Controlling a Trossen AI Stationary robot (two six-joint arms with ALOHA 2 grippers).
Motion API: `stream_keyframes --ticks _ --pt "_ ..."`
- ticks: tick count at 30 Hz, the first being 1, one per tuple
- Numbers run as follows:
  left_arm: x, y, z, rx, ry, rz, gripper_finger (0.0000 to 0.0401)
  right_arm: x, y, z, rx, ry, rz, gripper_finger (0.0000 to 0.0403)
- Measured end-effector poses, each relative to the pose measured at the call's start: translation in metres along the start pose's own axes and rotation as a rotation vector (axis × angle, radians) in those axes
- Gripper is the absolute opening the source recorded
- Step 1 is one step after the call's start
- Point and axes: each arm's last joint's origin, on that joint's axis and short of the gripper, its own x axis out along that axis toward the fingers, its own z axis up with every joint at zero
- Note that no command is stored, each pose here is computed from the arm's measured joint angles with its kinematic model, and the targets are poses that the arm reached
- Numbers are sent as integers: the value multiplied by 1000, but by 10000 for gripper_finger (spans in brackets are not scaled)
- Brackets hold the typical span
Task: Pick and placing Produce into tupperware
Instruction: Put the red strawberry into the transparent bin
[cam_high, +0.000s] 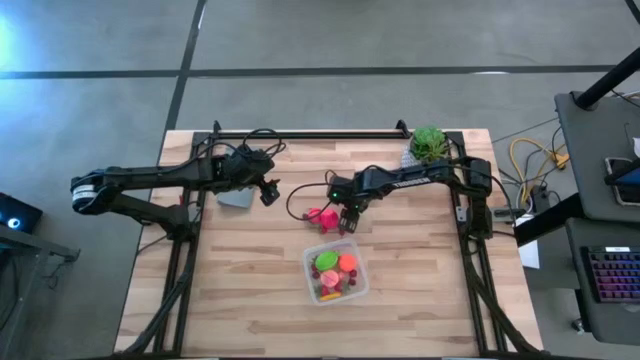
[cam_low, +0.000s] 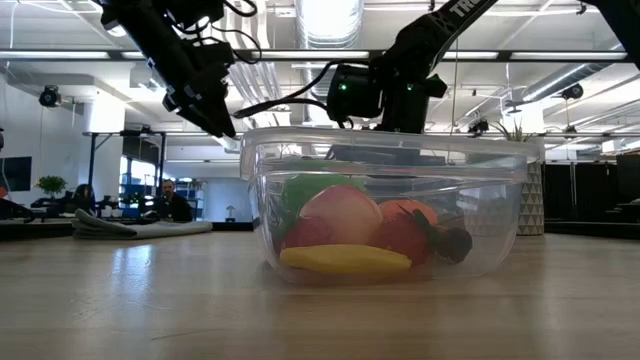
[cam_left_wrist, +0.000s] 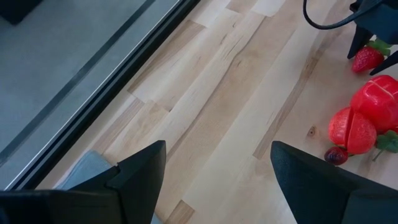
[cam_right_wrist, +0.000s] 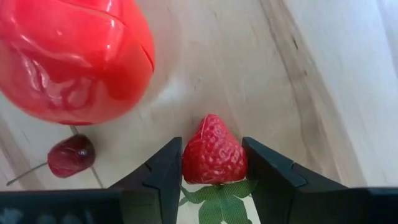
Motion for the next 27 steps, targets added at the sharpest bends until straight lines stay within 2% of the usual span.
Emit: stream_keyframes --ticks 4,8,12,16,20,27 --pt "0 0 0 0 0 0 274 -12 1 4 4 -27 7 148" --pt "0 0 0 0 0 0 274 -42 4 7 15 -106 47 148" --pt "0 0 0 -1 -1 0 274 -80 11 3 17 -173 181 148" --pt "0 0 0 -2 -1 -1 274 -106 30 -8 -17 -186 318 148" --pt "0 0 0 -3 -1 -1 274 -112 56 -22 -82 -147 349 148" --pt "0 0 0 -4 -1 0 274 -93 105 -44 -194 -53 370 148"
